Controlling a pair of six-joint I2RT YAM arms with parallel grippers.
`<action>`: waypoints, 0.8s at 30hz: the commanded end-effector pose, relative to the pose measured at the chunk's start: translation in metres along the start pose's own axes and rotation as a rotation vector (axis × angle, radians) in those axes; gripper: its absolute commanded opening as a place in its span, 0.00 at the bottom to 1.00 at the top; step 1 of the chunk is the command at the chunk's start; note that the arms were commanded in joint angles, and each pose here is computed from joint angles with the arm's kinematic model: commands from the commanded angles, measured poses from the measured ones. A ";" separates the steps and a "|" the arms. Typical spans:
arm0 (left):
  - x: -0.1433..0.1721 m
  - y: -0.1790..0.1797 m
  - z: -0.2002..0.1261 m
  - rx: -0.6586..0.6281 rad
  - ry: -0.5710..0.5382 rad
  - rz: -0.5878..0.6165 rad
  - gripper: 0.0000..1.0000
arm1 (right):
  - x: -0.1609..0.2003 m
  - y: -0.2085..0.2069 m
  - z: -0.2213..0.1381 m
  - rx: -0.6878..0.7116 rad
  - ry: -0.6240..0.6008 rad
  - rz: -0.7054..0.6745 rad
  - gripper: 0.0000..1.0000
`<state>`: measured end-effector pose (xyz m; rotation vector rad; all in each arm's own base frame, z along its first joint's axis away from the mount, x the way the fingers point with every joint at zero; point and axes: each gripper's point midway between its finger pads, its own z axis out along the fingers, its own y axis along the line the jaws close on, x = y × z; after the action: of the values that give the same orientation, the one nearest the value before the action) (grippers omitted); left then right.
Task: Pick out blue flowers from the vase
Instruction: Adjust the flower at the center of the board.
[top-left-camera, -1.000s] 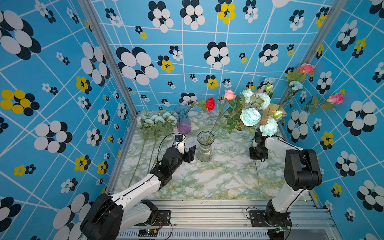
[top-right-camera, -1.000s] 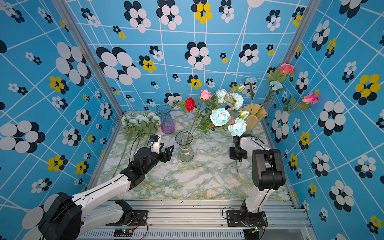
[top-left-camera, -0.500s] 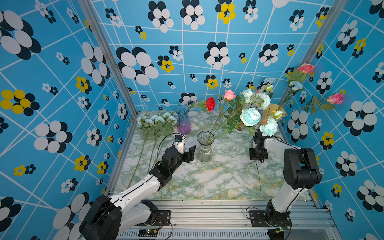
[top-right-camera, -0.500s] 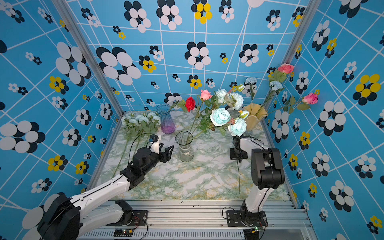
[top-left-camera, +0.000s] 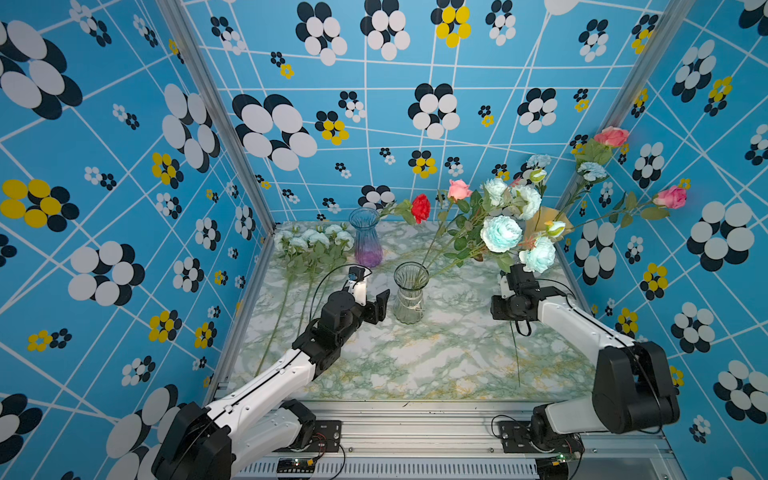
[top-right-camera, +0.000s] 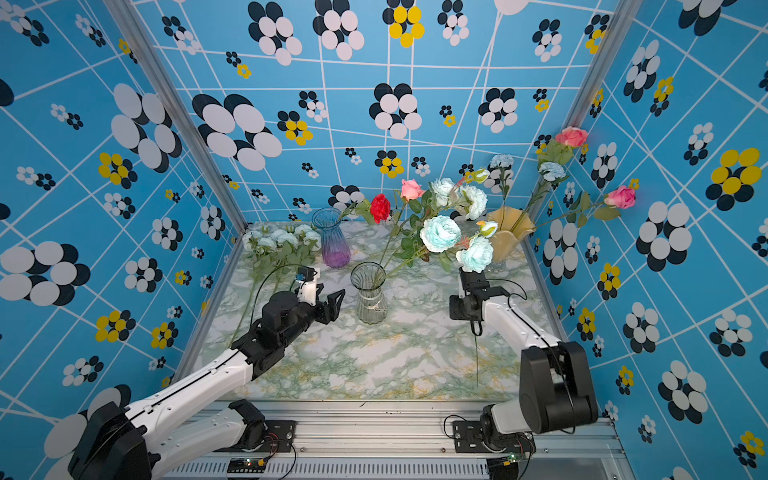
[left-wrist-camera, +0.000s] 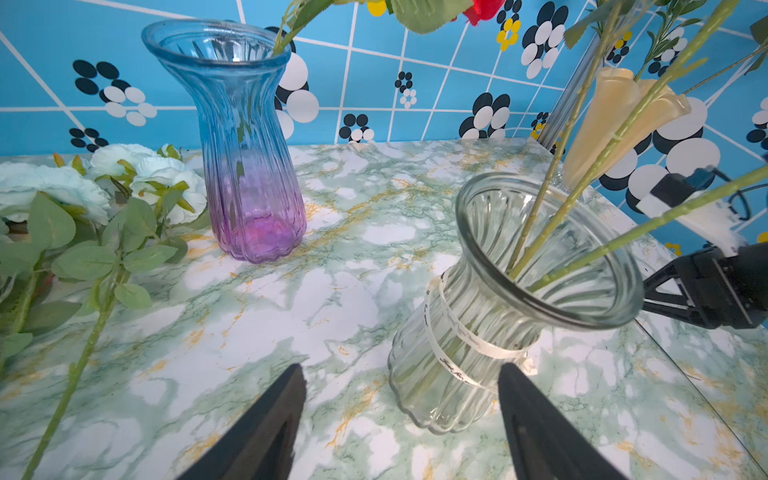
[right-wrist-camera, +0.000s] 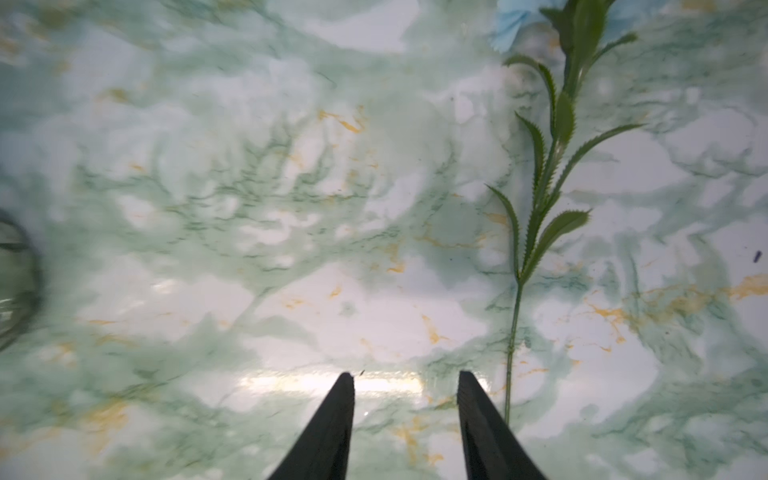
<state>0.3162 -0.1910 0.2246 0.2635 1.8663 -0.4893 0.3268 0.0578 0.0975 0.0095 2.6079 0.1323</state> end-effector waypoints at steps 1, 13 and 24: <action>-0.007 -0.002 -0.012 0.003 0.052 0.015 0.76 | -0.009 0.034 -0.024 -0.193 -0.123 0.023 0.44; -0.063 -0.101 -0.027 0.275 0.076 0.122 0.73 | -0.012 0.073 -0.064 -0.449 -0.270 0.049 0.45; -0.065 -0.158 0.019 0.313 0.155 0.410 0.69 | -0.006 0.075 -0.073 -0.484 -0.302 0.062 0.42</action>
<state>0.2852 -0.3341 0.3161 0.8165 1.8212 -0.5782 0.2955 0.1199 0.1634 -0.0476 2.2478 0.6780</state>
